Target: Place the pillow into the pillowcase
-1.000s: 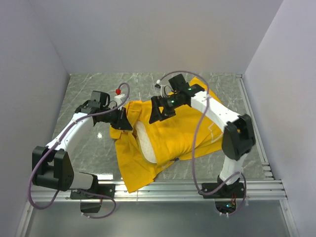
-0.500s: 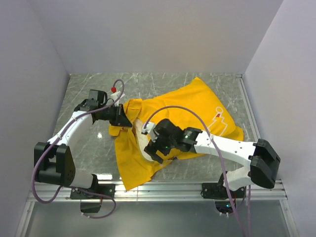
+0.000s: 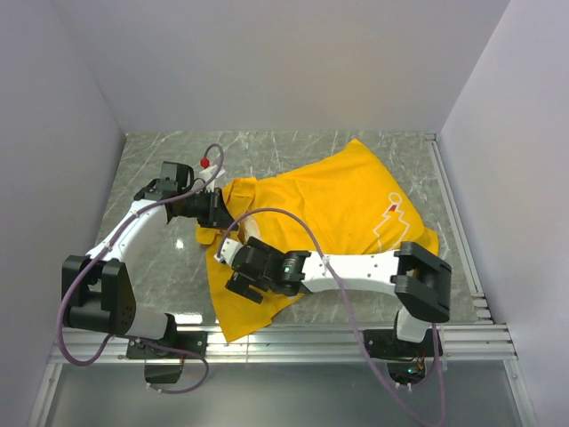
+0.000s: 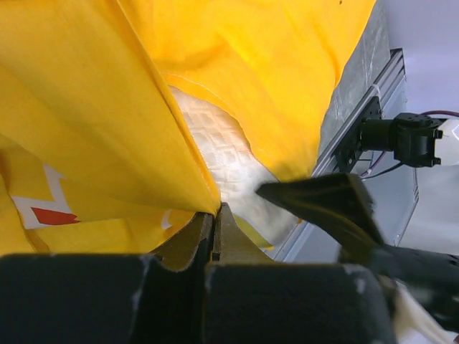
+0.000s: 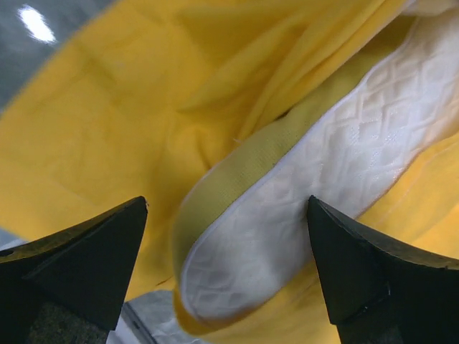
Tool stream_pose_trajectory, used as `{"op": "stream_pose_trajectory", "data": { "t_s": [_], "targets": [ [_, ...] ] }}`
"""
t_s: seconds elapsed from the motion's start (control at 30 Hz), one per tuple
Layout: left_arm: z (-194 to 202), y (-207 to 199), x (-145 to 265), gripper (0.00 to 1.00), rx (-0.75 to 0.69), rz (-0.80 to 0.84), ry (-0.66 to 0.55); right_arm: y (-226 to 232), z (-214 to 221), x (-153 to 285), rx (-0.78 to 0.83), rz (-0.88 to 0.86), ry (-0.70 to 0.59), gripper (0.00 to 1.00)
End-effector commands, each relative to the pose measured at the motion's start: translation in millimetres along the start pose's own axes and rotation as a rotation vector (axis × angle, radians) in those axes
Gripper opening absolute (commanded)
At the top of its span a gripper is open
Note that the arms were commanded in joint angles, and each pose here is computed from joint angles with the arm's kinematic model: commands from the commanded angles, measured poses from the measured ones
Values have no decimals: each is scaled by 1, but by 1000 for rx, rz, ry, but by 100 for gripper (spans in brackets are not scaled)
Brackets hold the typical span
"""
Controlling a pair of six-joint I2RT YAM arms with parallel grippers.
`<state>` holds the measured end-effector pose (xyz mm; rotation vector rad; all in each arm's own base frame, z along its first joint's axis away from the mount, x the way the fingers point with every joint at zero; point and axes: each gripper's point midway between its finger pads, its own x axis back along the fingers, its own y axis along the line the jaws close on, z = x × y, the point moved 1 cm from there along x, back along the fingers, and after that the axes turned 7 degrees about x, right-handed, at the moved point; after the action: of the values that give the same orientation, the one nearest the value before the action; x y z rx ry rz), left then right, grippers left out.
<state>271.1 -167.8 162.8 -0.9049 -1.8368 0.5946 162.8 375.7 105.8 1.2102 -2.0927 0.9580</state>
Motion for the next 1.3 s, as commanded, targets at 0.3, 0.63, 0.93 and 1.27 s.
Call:
{"op": "stream_pose_trajectory", "data": {
  "t_s": [0.3,0.63,0.93,1.27],
  "targets": [
    [8,-14,7,0,-60,69,3,-46,3,7,-101,11,70,0],
    [36,-45,19,0,-81,269,117,-167,-26,-3,-763,148,-202,0],
    [35,-103,48,0,0,498,155,-144,-5,-93,-1008,145,-99,0],
    [0,-156,82,0,-13,667,154,-81,43,-155,-1224,6,146,0]
  ]
}}
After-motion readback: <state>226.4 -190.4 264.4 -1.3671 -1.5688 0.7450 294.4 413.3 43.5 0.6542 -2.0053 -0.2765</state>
